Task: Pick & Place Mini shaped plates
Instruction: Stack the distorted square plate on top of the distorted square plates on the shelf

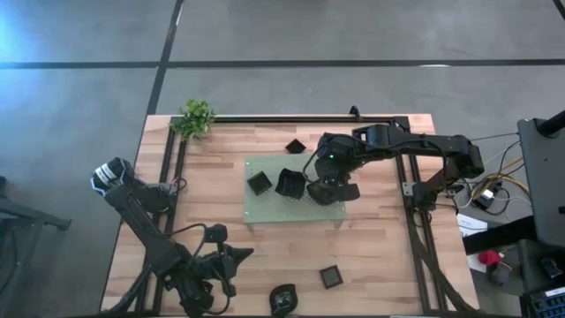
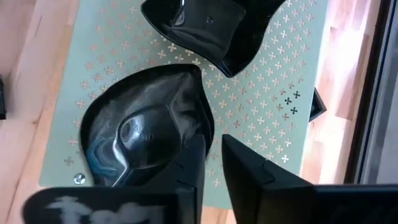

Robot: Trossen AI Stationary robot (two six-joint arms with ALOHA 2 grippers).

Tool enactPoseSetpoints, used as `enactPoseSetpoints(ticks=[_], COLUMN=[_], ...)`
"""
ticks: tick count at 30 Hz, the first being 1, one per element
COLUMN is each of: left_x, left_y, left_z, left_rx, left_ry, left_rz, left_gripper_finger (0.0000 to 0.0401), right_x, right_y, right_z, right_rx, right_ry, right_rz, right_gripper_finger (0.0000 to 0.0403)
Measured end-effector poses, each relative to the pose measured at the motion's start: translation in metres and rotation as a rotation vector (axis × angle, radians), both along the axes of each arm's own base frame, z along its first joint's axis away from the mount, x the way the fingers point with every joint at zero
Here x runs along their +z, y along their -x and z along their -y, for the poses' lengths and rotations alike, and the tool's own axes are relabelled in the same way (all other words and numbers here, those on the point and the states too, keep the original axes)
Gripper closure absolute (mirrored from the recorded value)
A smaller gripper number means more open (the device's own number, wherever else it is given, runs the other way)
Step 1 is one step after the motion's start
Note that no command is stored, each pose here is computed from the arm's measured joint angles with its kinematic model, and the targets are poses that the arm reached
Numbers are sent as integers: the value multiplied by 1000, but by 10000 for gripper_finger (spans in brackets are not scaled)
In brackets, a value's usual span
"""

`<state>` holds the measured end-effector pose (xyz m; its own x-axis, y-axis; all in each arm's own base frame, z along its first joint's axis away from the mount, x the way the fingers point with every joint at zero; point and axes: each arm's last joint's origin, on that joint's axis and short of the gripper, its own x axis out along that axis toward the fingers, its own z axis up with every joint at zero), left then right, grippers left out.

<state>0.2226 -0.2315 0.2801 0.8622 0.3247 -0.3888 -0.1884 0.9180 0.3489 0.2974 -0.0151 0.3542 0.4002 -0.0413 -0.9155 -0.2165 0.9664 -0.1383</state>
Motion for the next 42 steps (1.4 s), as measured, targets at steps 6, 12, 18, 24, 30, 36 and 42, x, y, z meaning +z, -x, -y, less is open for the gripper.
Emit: enactPoseSetpoints(ticks=[6, 12, 18, 24, 30, 36, 42], left_x=[0, 0, -1, -4, -5, -5, -10], left_y=[0, 0, 1, 2, 2, 2, 2], left_z=[0, 0, 0, 0, 0, 1, 3], left_rx=[0, 0, -7, -39, -54, -84, -133], left_ry=[0, 0, 6, 31, 43, 19, -6], left_rz=[0, -1, -19, -67, -85, -110, -160], left_gripper_finger=[401, 401, 401, 401, 401, 401, 401], right_x=[0, 4, 20, 44, 49, 38, 30], right_y=[0, 4, 10, 22, 32, 36, 42], right_z=[0, 0, -5, -23, -48, -79, -110], right_rx=[13, 5, 4, 62, 101, 162, 244], right_ry=[11, 11, 4, 1, -36, -68, -90], right_rz=[0, 10, 36, 117, 143, 103, 95], right_gripper_finger=[315, 314, 347, 391, 394, 394, 394])
